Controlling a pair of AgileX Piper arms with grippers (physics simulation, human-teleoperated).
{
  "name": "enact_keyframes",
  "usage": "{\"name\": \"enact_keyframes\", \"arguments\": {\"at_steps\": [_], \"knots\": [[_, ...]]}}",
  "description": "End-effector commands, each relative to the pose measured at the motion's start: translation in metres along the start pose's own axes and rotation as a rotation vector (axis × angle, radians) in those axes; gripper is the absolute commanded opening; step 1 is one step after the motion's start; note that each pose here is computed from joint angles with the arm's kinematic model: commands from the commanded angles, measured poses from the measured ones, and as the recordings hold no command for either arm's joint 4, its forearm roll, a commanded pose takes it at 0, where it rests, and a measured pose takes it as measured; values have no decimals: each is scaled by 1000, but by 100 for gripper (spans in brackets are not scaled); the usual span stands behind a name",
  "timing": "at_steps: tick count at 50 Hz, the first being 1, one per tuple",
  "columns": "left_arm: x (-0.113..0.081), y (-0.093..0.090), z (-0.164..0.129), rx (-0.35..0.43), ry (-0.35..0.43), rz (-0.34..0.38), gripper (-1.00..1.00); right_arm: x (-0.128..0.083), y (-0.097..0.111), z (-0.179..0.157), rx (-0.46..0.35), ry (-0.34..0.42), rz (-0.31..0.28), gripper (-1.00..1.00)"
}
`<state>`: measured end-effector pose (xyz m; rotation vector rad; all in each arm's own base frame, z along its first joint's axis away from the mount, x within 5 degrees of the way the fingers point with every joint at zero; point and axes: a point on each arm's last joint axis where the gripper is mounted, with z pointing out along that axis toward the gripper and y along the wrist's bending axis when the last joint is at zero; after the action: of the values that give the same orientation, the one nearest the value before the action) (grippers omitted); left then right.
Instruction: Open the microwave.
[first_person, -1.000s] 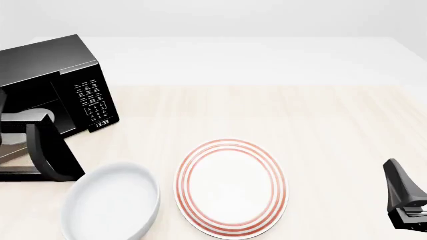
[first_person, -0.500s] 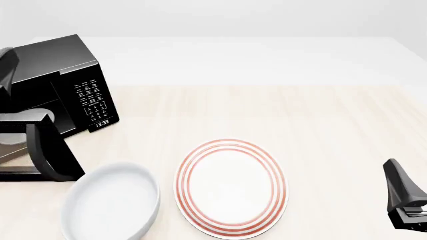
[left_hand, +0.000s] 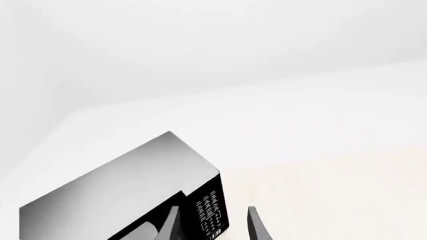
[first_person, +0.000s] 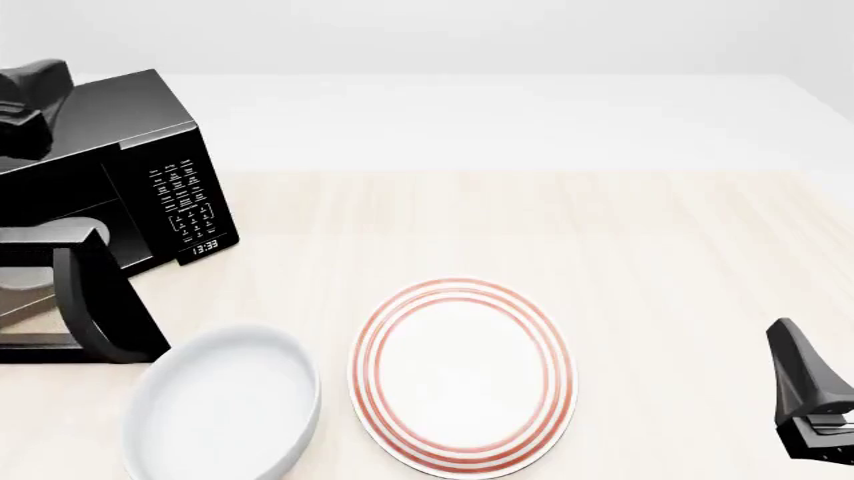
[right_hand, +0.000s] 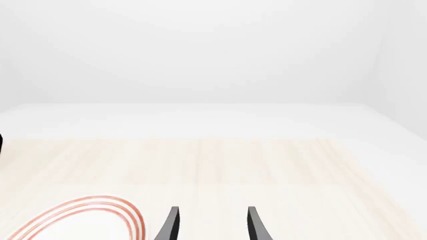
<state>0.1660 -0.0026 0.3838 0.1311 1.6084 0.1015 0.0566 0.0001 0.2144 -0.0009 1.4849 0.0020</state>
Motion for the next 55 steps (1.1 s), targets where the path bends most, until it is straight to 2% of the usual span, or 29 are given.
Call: {"name": "enact_keyframes", "arguments": {"at_steps": [1,8,10,11,18,39,44,51,55], "knots": [[-1,0,17,12,76,12,100,0,0,0,0,0,0,100],[4,3,25,8,154,27,100,0,0,0,0,0,0,100],[4,2,29,12,177,-5,100,0,0,0,0,0,0,100],[6,2,31,15,187,20,100,0,0,0,0,0,0,100],[11,3,39,14,245,5,100,0,0,0,0,0,0,100],[22,3,59,30,375,-3,100,0,0,0,0,0,0,100],[24,2,61,35,383,2,100,0,0,0,0,0,0,100],[34,1,69,46,444,22,100,0,0,0,0,0,0,100],[42,-1,75,51,470,10,100,0,0,0,0,0,0,100]]}}
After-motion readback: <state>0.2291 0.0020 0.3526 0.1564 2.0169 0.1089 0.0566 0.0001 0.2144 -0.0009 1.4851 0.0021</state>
